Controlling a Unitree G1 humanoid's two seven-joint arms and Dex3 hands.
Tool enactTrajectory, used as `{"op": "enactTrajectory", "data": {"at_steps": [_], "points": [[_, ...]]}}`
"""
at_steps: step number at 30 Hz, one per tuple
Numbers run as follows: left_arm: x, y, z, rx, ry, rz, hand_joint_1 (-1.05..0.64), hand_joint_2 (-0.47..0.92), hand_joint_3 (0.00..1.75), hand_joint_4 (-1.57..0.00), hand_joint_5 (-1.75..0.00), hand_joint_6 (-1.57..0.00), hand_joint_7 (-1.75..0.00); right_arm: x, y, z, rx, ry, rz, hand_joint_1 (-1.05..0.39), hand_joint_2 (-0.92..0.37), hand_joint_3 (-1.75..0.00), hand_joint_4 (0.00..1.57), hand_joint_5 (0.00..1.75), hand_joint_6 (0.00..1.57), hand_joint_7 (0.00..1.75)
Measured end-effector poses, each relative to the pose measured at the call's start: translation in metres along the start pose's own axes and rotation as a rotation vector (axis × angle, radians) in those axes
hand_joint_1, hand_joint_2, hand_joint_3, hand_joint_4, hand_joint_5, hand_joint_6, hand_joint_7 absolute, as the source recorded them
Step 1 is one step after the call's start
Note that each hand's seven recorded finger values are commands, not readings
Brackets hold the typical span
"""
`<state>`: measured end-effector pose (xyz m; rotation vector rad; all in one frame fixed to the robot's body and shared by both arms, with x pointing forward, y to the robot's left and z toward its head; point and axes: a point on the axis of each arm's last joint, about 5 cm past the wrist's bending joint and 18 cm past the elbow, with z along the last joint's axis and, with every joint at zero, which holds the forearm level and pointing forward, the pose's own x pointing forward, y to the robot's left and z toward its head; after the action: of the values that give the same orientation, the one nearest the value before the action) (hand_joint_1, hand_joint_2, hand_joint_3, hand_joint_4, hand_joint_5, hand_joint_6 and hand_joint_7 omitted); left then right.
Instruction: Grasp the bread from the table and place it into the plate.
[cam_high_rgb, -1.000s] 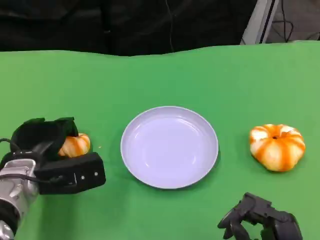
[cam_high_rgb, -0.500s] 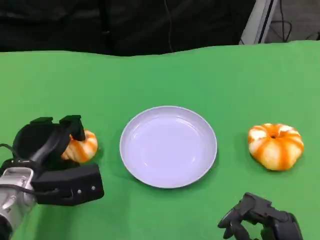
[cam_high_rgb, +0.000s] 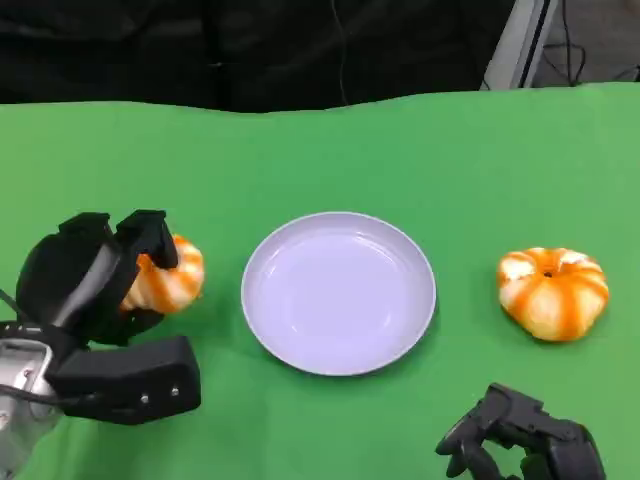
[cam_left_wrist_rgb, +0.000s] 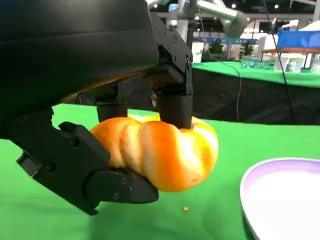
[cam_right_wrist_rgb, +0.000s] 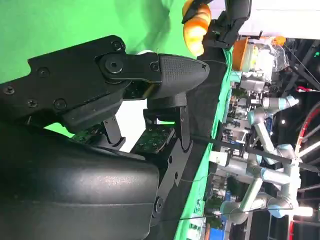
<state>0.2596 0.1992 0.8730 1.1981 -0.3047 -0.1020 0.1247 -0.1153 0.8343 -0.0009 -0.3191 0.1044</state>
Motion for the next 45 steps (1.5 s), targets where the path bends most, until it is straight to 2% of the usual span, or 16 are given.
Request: {"op": "enactTrajectory", "data": {"at_steps": [2, 3, 4, 6, 9, 12, 20, 22, 25, 28, 31, 40, 45], "points": [[0.000, 0.000, 0.000, -0.001, 0.001, -0.005, -0.04, 0.48, 0.88, -0.86, -1.75, -0.66, -1.75, 0.000, 0.0000, 0.000, 0.000, 0.000, 0.000, -0.69, -0.92, -0.41, 0.83, 1.55, 0.90, 1.19], [0.000, 0.000, 0.000, -0.001, 0.000, -0.004, -0.08, 0.43, 1.07, -0.90, -1.75, -0.69, -1.74, 0.000, 0.0000, 0.000, 0.000, 0.000, 0.000, -0.69, -0.92, -0.43, 0.83, 1.55, 0.90, 1.19], [0.001, 0.002, 0.003, -0.007, -0.003, -0.002, -0.09, 0.41, 1.16, -0.92, -1.75, -0.71, -1.73, 0.000, -0.0001, 0.000, -0.001, 0.000, 0.000, -0.69, -0.92, -0.44, 0.82, 1.55, 0.90, 1.19], [0.011, 0.008, 0.024, -0.070, -0.072, 0.039, -0.10, 0.39, 1.25, -0.94, -1.75, -0.73, -1.72, 0.000, -0.0005, 0.000, -0.005, 0.003, -0.001, -0.69, -0.92, -0.45, 0.82, 1.55, 0.89, 1.20], [0.025, 0.014, 0.059, -0.167, -0.184, 0.096, -0.12, 0.38, 1.29, -0.94, -1.75, -0.74, -1.71, 0.003, 0.0011, 0.000, -0.009, -0.010, 0.011, -0.69, -0.92, -0.46, 0.82, 1.54, 0.89, 1.21], [0.029, 0.014, 0.072, -0.199, -0.208, 0.098, -0.13, 0.37, 1.30, -0.94, -1.75, -0.74, -1.71, 0.000, 0.0004, 0.000, -0.011, -0.001, 0.005, -0.69, -0.92, -0.46, 0.82, 1.54, 0.89, 1.21], [0.029, 0.014, 0.070, -0.188, -0.183, 0.085, -0.14, 0.37, 1.32, -0.96, -1.75, -0.74, -1.72, 0.000, 0.0000, -0.001, -0.013, 0.003, 0.006, -0.69, -0.91, -0.46, 0.83, 1.54, 0.89, 1.21], [0.032, 0.009, 0.077, -0.206, -0.190, 0.074, -0.15, 0.37, 1.32, -0.97, -1.75, -0.74, -1.74, -0.001, 0.0000, -0.001, -0.013, 0.004, 0.004, -0.70, -0.91, -0.46, 0.83, 1.54, 0.89, 1.21], [0.037, -0.003, 0.097, -0.254, -0.223, 0.040, -0.16, 0.37, 1.32, -0.97, -1.75, -0.74, -1.74, -0.001, 0.0009, 0.000, -0.010, 0.001, 0.006, -0.70, -0.91, -0.46, 0.83, 1.54, 0.89, 1.20], [0.039, -0.005, 0.106, -0.265, -0.249, 0.034, -0.16, 0.37, 1.32, -0.97, -1.75, -0.74, -1.75, -0.001, 0.0012, 0.000, -0.009, 0.003, 0.002, -0.70, -0.91, -0.46, 0.83, 1.53, 0.89, 1.20], [0.043, -0.002, 0.106, -0.259, -0.256, 0.045, -0.16, 0.37, 1.32, -0.97, -1.75, -0.74, -1.75, -0.002, 0.0009, 0.000, -0.010, 0.005, 0.001, -0.70, -0.91, -0.46, 0.83, 1.53, 0.89, 1.20], [0.042, -0.003, 0.104, -0.255, -0.247, 0.039, -0.15, 0.37, 1.30, -0.96, -1.75, -0.72, -1.75, -0.002, 0.0011, 0.000, -0.010, 0.004, 0.002, -0.70, -0.91, -0.46, 0.83, 1.53, 0.89, 1.20], [0.043, -0.016, 0.111, -0.252, -0.245, -0.024, -0.15, 0.38, 1.28, -0.96, -1.75, -0.72, -1.75, -0.002, 0.0010, 0.000, -0.011, 0.003, 0.003, -0.70, -0.91, -0.47, 0.82, 1.53, 0.89, 1.20]]}}
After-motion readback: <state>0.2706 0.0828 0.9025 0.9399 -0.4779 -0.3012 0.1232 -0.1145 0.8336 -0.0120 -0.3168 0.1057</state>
